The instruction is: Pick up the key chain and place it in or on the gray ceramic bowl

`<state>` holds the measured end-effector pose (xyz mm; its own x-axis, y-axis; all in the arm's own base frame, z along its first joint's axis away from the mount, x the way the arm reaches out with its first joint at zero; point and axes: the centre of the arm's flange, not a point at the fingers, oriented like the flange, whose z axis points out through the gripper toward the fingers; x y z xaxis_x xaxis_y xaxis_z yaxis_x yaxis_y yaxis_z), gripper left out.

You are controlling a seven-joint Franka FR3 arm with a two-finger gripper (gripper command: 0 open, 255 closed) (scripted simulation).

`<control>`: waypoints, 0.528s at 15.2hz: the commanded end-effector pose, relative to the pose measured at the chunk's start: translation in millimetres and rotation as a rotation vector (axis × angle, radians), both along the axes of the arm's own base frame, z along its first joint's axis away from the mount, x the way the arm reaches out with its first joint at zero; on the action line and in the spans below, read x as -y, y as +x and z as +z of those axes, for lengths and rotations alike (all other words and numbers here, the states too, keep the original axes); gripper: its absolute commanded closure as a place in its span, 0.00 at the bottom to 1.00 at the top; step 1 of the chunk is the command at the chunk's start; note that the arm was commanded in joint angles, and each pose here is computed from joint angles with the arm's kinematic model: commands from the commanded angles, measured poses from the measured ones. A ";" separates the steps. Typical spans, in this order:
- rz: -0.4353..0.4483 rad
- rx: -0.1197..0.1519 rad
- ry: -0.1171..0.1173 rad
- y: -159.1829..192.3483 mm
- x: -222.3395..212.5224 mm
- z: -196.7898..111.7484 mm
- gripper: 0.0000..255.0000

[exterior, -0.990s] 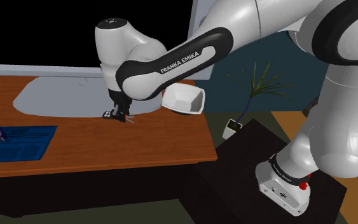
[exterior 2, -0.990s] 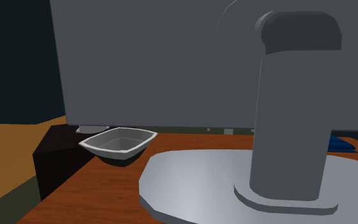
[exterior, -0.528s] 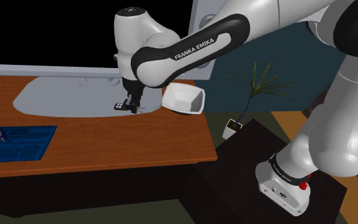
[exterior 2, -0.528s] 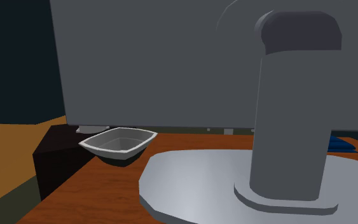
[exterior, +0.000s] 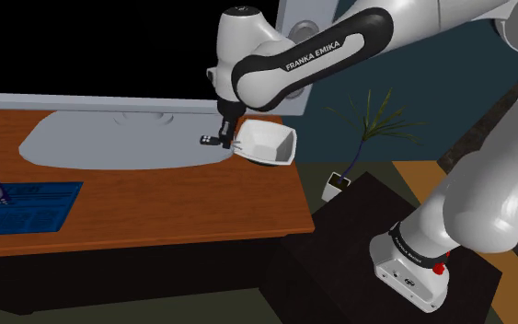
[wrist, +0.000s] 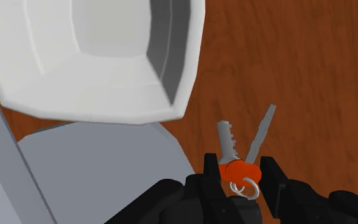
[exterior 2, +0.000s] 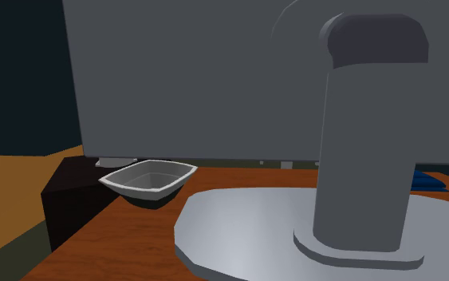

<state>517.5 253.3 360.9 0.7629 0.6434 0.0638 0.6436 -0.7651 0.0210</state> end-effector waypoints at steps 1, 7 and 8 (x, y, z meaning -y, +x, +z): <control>0.003 0.000 0.000 1.3 26.2 1.3 1.00; 0.003 0.000 0.000 3.3 105.3 3.7 1.00; 0.003 0.000 0.000 3.6 118.5 4.1 1.00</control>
